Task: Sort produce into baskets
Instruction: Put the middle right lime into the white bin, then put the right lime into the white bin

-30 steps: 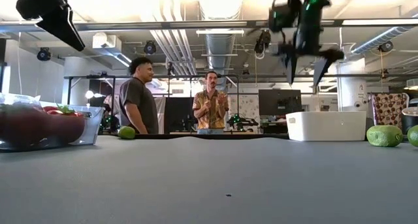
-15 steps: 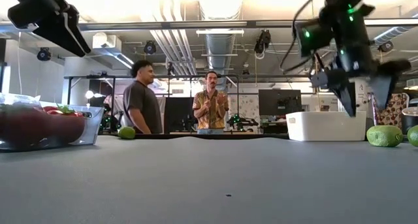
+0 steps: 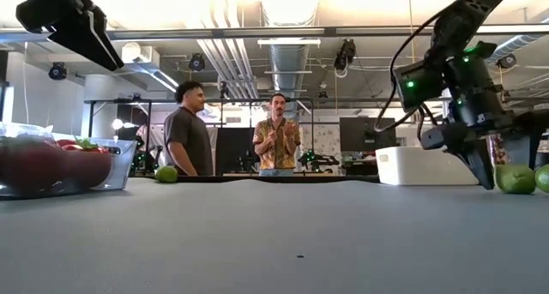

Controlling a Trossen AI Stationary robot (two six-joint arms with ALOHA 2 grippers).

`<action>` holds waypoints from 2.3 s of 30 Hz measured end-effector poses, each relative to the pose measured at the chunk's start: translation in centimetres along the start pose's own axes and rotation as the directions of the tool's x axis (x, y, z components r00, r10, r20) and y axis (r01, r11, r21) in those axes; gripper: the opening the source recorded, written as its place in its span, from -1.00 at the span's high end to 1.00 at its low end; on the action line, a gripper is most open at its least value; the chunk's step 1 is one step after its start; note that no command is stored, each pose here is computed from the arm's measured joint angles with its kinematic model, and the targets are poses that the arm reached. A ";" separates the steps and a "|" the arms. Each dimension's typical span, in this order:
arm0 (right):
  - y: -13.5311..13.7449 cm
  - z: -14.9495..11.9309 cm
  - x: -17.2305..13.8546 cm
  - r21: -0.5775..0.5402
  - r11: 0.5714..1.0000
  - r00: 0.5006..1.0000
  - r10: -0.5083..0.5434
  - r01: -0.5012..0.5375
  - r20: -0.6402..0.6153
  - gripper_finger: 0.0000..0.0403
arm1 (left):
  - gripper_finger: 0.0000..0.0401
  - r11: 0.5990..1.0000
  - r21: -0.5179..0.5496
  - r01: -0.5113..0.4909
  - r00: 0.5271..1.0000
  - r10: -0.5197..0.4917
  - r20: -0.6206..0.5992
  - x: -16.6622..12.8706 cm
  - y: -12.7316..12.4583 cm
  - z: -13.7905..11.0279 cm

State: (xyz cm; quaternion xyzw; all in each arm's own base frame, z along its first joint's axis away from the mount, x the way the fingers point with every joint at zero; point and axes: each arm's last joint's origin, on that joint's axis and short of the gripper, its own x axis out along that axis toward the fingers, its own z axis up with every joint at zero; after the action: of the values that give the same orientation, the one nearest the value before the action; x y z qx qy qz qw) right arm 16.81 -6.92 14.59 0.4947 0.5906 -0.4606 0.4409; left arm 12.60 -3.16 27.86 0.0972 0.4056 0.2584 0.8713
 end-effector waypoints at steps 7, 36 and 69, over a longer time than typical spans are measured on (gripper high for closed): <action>0.3 -0.2 -0.1 0.027 0.999 0.998 0.035 -0.033 -0.044 -0.19 | -0.39 1.000 0.000 -0.001 1.000 0.001 0.001 0.0 0.0 0.0; 2.5 5.8 -15.9 -0.077 0.967 0.834 0.248 -0.242 0.493 0.25 | -0.39 1.000 -0.001 -0.012 1.000 0.012 0.007 0.0 0.0 0.0; -0.4 18.4 -7.7 0.222 0.949 0.893 0.108 -0.223 0.437 -0.08 | -0.39 0.997 -0.072 0.035 0.999 -0.035 0.000 0.1 -0.3 0.1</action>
State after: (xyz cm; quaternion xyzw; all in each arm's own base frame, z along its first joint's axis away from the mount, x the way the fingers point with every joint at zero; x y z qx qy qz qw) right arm 18.58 -26.38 18.74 0.4878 0.3701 -0.5915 0.5245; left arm 12.84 -3.34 27.81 0.0585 0.3982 0.2576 0.8784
